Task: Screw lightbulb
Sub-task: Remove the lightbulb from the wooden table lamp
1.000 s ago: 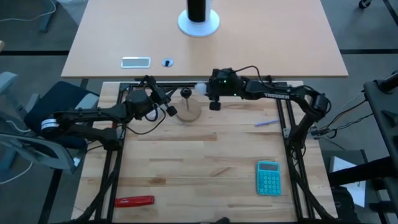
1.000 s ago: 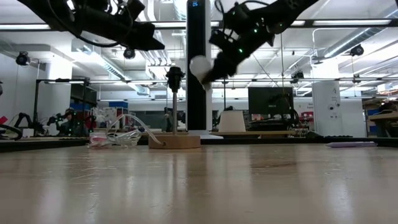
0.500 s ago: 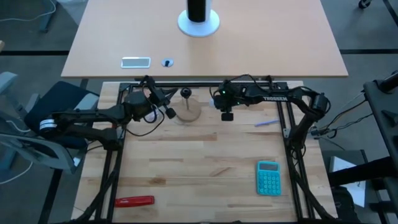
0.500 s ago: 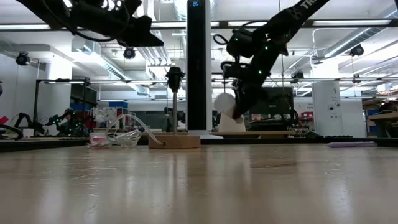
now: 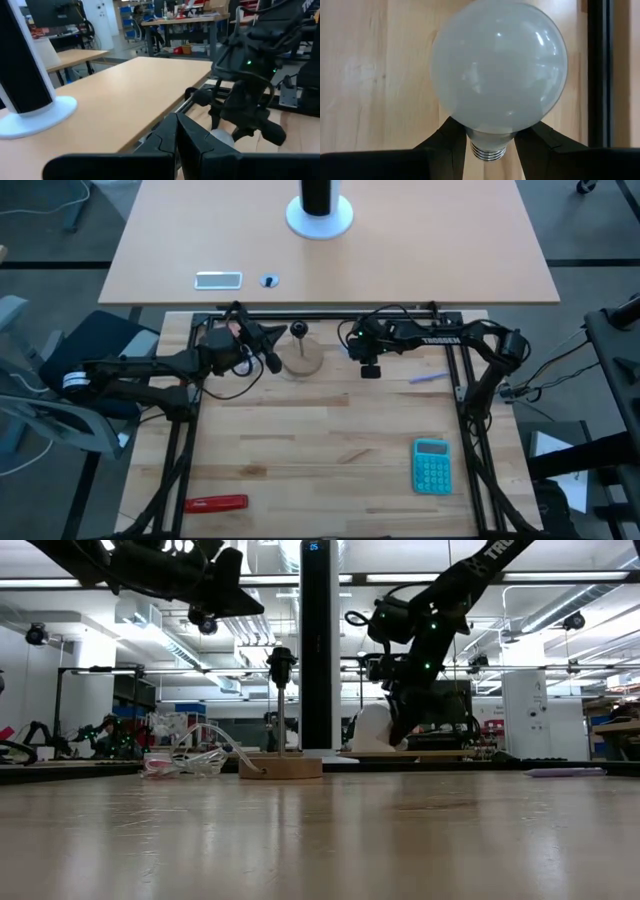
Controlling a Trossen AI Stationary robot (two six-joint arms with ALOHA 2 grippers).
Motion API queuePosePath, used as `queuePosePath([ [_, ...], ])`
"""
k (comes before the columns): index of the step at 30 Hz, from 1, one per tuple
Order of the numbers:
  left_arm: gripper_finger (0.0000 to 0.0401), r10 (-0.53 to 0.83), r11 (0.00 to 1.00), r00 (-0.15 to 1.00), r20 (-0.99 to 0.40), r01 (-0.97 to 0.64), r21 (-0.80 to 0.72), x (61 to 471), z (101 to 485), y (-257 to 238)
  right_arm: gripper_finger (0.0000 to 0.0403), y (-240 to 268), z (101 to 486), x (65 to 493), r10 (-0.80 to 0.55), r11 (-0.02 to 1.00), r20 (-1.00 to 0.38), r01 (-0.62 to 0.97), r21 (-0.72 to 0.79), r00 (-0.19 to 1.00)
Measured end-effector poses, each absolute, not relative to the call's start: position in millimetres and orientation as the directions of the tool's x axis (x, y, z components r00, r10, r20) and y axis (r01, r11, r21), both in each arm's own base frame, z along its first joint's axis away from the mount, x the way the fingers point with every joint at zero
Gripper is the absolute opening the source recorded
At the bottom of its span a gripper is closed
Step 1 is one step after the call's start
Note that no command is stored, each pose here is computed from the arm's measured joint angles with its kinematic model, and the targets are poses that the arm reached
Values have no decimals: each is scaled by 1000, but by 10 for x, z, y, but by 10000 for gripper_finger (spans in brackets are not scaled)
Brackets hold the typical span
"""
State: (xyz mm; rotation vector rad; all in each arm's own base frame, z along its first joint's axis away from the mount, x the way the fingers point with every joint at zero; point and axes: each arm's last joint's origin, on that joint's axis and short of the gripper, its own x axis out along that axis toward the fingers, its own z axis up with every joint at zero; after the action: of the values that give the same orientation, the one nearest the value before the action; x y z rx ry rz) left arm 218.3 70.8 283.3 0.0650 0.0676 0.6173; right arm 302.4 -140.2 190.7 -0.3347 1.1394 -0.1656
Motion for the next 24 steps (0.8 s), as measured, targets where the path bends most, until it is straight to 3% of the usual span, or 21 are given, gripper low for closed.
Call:
queuePosePath([
  [24, 0, 577, 816, 815, -53, -578, 9, 2186, 2822, 708, 126, -1350, 1811, 2993, -255, 965, -889, 48, -256, 381],
])
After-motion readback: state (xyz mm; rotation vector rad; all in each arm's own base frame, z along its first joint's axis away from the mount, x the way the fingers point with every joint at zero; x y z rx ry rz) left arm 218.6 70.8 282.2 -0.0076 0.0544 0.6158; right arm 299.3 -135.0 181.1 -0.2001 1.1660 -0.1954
